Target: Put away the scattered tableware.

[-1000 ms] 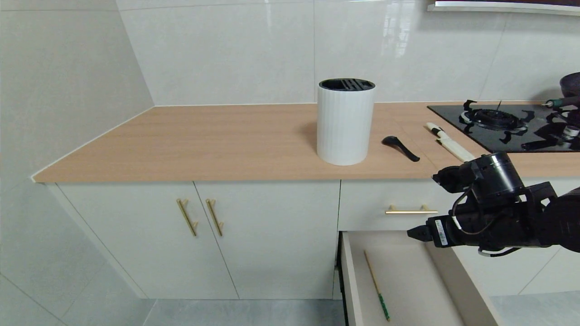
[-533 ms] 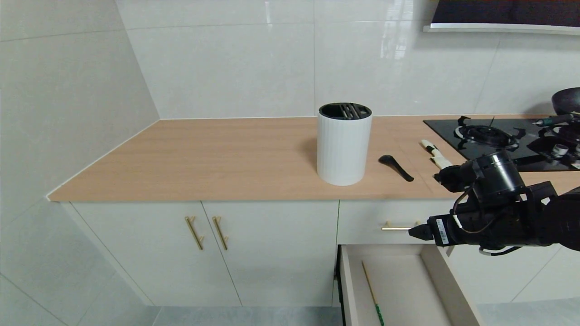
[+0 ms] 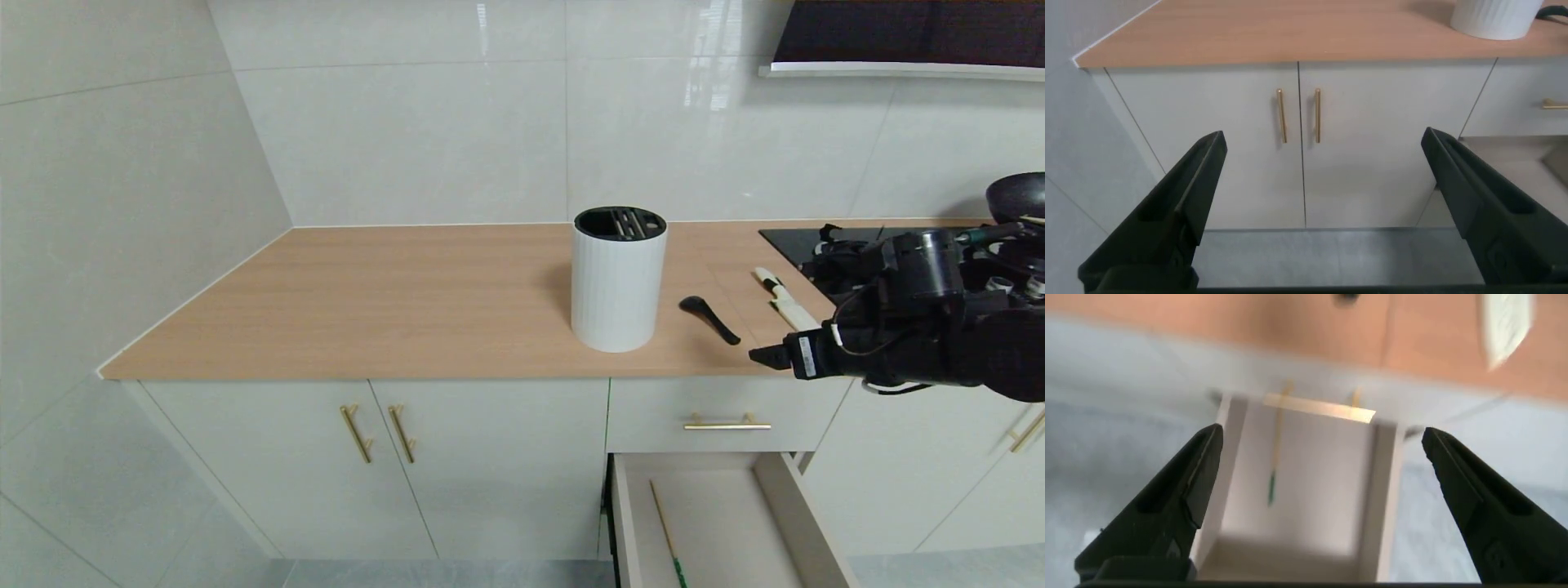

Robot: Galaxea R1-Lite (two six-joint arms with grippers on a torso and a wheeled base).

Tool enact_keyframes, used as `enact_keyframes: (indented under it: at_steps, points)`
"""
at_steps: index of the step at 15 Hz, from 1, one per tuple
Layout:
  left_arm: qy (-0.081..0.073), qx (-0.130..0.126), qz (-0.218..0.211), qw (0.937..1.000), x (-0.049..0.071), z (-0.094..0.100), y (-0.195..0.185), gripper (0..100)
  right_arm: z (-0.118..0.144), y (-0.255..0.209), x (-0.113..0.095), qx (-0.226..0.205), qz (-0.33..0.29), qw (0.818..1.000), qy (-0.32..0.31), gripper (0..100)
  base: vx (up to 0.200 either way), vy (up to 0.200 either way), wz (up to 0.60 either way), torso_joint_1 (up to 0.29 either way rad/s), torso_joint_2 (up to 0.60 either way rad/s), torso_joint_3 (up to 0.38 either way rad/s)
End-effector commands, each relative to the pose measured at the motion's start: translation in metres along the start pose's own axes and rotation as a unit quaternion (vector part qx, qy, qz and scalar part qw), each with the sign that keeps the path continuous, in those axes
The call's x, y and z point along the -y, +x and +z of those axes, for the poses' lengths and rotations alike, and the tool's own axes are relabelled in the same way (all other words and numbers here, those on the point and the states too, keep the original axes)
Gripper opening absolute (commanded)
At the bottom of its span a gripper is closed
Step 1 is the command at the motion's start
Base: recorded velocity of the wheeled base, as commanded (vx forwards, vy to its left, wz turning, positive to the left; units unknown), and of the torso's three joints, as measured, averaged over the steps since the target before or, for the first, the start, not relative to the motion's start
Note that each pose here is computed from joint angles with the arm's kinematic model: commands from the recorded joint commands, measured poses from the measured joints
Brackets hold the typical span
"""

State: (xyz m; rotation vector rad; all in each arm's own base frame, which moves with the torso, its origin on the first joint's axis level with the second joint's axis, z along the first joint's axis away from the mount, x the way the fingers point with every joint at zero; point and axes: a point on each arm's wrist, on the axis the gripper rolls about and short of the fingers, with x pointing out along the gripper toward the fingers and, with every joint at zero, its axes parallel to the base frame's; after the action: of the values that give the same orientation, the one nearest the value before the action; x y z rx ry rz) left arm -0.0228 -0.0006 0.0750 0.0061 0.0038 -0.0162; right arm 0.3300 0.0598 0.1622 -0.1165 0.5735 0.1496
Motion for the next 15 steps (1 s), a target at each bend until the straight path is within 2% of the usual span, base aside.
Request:
enact_keyframes:
  at_steps: [1,6,8,9,14,15]
  points:
    - [0.000,0.000,0.000,1.0000,0.000,0.000,0.000,100,0.004,0.052,0.027,-0.007,-0.006,0.999,-0.033,100,0.000,0.000,0.00,0.000,0.00,0.000]
    - [0.000,0.000,0.000,1.0000,0.000,0.000,0.000,100,0.024,0.094,0.029,0.032,0.066,0.996,-0.055,100,0.000,0.000,0.00,0.000,0.00,0.000]
    - [0.000,0.000,0.000,1.0000,0.000,0.000,0.000,100,0.030,0.110,0.030,0.045,0.074,0.995,-0.059,100,0.000,0.000,0.00,0.000,0.00,0.000]
    - [0.000,0.000,0.000,1.0000,0.000,0.000,0.000,100,0.028,0.124,0.030,0.045,0.090,0.993,-0.059,100,0.000,0.000,0.00,0.000,0.00,0.000]
    - [0.000,0.000,0.000,1.0000,0.000,0.000,0.000,100,0.026,0.159,0.029,0.052,0.102,0.992,-0.059,100,0.000,0.000,0.00,0.000,0.00,0.000]
    - [0.000,0.000,0.000,1.0000,0.000,0.000,0.000,100,0.025,0.161,0.035,0.052,0.097,0.992,-0.056,100,0.000,0.000,0.00,0.000,0.00,0.000]
